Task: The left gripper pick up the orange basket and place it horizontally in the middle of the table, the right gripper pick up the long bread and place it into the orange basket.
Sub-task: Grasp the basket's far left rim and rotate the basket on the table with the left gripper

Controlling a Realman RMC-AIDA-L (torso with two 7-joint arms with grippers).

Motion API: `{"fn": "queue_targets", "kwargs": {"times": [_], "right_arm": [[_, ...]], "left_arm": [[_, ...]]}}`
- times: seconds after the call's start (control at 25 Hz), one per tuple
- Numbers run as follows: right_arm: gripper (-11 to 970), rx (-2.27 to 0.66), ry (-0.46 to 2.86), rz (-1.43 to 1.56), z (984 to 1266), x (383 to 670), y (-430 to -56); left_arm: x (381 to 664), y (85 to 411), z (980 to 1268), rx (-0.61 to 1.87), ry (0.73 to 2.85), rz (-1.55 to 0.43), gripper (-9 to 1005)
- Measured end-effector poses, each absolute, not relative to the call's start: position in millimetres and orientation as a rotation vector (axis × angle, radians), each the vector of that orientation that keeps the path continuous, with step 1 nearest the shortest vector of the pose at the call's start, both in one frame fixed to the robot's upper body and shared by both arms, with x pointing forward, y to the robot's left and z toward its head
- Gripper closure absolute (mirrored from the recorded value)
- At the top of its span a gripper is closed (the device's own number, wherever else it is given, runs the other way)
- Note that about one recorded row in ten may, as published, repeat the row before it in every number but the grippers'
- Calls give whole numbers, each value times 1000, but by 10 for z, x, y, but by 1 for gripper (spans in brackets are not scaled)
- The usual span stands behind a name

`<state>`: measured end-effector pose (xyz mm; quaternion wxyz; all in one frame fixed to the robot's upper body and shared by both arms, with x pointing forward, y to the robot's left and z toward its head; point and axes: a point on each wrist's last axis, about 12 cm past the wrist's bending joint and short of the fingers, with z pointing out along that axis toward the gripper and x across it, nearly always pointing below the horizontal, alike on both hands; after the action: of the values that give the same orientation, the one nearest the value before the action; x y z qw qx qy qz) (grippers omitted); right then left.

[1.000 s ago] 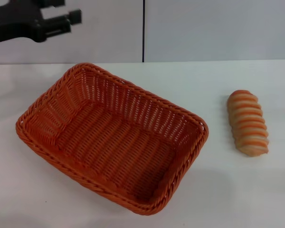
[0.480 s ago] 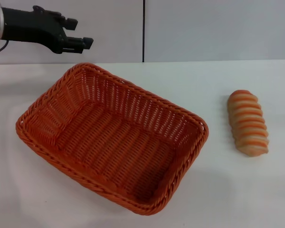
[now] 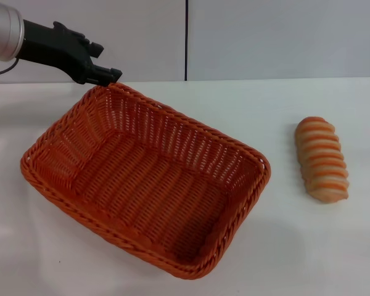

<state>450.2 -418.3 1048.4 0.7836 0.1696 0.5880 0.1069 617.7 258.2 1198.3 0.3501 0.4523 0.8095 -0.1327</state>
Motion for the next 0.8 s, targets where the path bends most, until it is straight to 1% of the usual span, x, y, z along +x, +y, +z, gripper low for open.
{"fn": "queue_targets", "kwargs": {"times": [0.28, 0.56, 0.8], "right_arm": [[199, 372, 1281, 233, 10462, 4499, -4174], [199, 364, 1278, 248, 10469, 4520, -4147], [200, 343, 1292, 267, 10463, 4539, -4111]], "left_arm": [[6176, 2587, 11916, 1181, 2128, -345, 448], [6221, 2590, 11733, 1184, 2196, -327, 456], [6249, 2605, 11694, 1159, 2196, -312, 463]]}}
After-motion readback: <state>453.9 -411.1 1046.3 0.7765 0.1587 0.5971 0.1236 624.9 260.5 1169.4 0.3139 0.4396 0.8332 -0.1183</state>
